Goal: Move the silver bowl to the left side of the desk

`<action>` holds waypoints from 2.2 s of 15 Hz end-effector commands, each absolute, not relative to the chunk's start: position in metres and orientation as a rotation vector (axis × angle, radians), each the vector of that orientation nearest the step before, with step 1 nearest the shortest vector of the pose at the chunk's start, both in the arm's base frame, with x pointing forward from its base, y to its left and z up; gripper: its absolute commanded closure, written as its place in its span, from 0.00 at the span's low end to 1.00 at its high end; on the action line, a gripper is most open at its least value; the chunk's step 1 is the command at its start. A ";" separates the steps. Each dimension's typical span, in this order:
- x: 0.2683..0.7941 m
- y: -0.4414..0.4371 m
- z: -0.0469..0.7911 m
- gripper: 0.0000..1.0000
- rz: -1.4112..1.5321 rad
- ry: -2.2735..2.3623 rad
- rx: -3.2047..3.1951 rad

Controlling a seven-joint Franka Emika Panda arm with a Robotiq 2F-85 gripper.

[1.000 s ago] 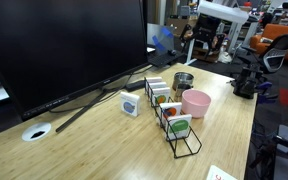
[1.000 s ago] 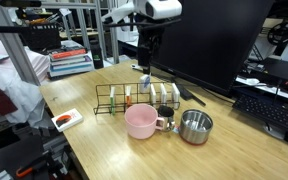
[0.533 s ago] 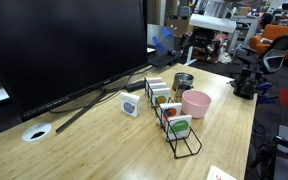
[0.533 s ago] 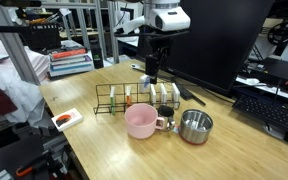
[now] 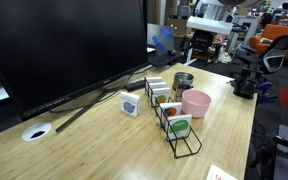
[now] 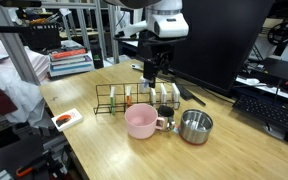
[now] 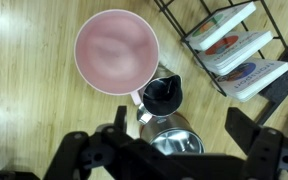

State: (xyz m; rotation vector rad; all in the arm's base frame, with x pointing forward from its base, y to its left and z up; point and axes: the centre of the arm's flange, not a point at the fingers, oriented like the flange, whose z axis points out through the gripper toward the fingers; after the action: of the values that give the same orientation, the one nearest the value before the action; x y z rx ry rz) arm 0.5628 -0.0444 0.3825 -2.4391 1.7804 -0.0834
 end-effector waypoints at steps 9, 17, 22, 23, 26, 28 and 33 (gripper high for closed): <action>0.558 -0.088 0.318 0.00 0.068 2.168 -2.112; 0.565 -0.091 0.314 0.00 0.112 2.204 -2.028; 0.574 -0.107 0.288 0.00 0.185 2.293 -1.808; 0.575 -0.112 0.286 0.00 0.184 2.308 -1.772; 0.579 -0.126 0.284 0.00 0.157 2.350 -1.714; 0.582 -0.131 0.283 0.00 0.155 2.380 -1.695; 0.588 -0.139 0.267 0.00 0.186 2.450 -1.631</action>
State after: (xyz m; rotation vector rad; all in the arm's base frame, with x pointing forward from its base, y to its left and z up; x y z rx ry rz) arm 0.5776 -0.1315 0.2740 -1.6852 2.4100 0.1694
